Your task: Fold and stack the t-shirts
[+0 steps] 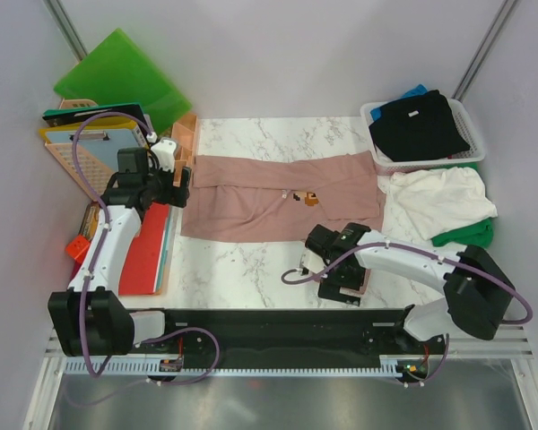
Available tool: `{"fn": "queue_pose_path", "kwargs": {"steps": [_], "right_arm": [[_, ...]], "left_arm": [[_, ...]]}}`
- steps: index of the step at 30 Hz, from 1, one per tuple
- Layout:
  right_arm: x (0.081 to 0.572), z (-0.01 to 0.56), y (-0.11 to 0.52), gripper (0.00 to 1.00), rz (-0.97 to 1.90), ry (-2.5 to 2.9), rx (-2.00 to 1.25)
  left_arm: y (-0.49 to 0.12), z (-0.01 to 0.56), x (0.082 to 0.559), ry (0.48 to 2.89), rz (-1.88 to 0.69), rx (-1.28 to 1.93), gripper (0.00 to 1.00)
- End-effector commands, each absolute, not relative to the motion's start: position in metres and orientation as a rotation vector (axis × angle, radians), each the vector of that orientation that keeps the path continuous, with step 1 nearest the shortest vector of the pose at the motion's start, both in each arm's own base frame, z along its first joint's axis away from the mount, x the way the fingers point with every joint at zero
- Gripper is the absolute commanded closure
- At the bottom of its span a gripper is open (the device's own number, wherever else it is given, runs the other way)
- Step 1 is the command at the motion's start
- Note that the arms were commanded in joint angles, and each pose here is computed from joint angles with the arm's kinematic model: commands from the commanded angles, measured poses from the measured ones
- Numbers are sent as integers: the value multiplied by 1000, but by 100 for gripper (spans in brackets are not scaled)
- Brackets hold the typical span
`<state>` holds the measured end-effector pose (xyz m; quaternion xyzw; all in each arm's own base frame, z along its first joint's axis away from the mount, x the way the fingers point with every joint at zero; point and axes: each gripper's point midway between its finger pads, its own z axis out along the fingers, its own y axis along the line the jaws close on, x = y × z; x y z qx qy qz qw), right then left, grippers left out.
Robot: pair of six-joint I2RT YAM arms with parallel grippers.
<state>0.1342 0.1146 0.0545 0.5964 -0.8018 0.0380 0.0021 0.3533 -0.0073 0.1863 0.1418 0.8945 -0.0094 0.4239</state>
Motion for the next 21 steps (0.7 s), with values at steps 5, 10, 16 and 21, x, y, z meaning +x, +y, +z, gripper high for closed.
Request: {"fn": "queue_pose_path", "kwargs": {"steps": [5,10,16,21], "right_arm": [[141,38,133,2,196,-2510,1839],[147,37,140,14,205,-2505,1850],[157,38,144,36,243,-2514,1871],[154,35,141,37,246,-2500,1857]], "left_arm": [[-1,213,367,2160,45,376,0],[1,214,363,2154,59,380,0],[1,212,362,2158,60,385,0],[3,218,363,2146,77,391,0]]}}
